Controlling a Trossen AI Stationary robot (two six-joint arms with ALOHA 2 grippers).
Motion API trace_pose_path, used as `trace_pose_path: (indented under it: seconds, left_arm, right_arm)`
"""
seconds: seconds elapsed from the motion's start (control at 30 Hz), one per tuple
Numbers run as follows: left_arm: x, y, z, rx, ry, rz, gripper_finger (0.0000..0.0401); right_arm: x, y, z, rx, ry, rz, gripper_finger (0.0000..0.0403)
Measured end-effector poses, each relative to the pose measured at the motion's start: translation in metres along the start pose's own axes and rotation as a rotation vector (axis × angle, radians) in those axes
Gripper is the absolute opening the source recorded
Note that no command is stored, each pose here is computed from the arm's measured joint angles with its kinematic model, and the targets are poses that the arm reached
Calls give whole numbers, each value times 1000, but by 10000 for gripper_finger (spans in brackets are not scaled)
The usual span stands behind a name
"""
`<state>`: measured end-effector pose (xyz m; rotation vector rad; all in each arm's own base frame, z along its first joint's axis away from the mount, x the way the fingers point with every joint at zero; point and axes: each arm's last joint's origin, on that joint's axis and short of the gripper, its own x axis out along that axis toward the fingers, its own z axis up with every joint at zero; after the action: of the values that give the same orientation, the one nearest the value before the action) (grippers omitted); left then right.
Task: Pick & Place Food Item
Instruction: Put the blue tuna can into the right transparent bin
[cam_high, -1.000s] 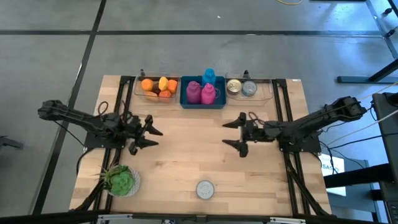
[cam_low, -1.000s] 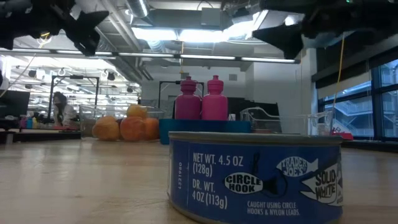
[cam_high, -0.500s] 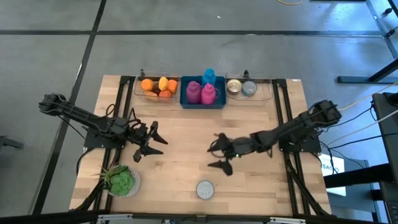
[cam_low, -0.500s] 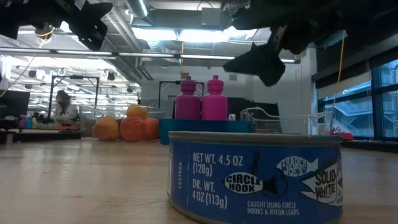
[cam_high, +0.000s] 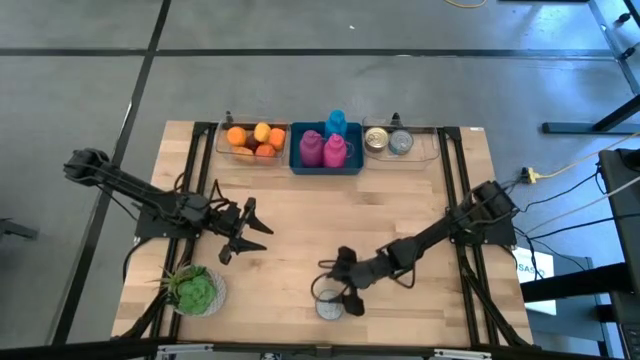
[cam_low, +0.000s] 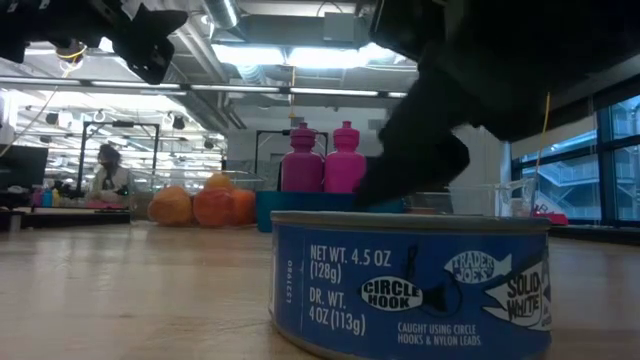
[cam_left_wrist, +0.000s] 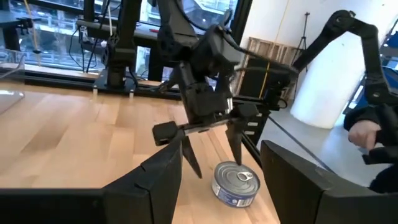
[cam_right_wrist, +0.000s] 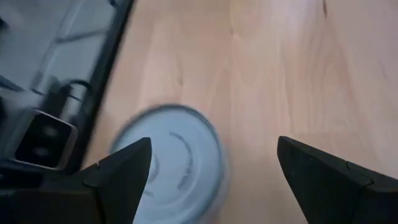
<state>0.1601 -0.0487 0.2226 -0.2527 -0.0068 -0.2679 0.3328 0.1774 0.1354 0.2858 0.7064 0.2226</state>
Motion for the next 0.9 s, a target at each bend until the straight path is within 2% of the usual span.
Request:
trace_pose_path:
  seconds: [0.17,0.47,0.9]
  left_arm:
    - [2,-2,-2,-9,4,-10,206]
    - [6,-1,-8,-51,47,-2,205]
    - [9,-1,-13,-69,80,-8,207]
  right_arm:
    - [8,1,-6,-27,44,-75,345]
    - [9,-3,-6,-23,52,-91,343]
    - [8,-5,-9,-6,73,-130,293]
